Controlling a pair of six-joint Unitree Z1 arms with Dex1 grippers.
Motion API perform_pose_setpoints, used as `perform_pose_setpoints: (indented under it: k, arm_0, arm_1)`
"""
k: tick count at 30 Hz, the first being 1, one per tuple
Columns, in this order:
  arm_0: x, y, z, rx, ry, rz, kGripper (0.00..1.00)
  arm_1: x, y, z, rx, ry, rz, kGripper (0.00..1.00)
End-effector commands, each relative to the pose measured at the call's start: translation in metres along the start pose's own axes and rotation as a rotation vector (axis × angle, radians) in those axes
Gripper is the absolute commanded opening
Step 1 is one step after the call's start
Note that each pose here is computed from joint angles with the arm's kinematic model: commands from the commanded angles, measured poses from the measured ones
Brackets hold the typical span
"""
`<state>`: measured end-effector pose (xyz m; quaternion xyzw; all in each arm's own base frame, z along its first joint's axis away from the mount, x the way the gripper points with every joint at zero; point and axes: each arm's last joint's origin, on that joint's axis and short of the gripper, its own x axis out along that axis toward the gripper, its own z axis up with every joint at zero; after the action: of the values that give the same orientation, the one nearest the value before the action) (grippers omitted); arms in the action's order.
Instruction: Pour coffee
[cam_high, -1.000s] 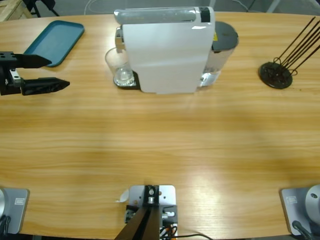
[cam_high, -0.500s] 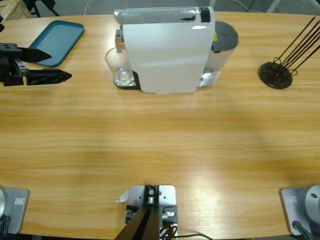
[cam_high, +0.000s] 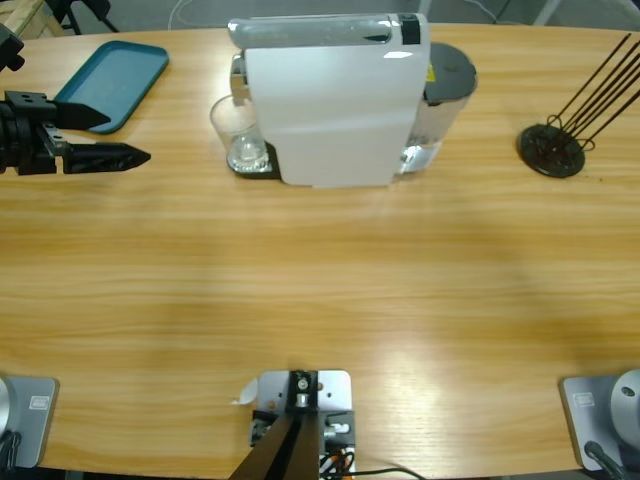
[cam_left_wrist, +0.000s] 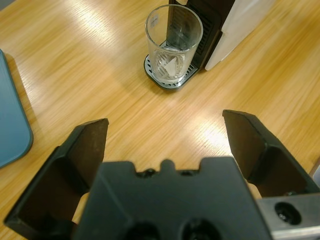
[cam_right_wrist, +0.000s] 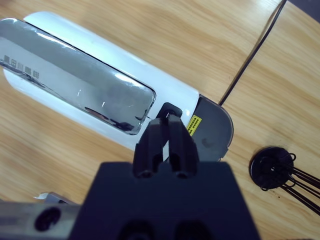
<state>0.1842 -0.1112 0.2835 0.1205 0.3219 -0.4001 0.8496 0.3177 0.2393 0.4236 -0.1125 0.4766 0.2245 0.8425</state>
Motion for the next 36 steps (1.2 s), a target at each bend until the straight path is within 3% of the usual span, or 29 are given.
perform_pose_setpoints:
  k: [1, 23, 36]
  arm_0:
    - [0.012, 0.001, -0.006, -0.022, 0.056, -0.017, 1.0]
    - [0.022, 0.003, -0.008, -0.031, 0.077, -0.035, 1.0]
    - [0.024, 0.003, -0.009, -0.035, 0.083, -0.052, 1.0]
  arm_1:
    - [0.038, -0.011, -0.001, -0.007, 0.09, -0.029, 0.0]
    - [0.042, -0.004, -0.002, -0.024, 0.089, -0.01, 0.0]
    - [0.071, 0.01, -0.014, -0.057, 0.196, -0.034, 0.0]
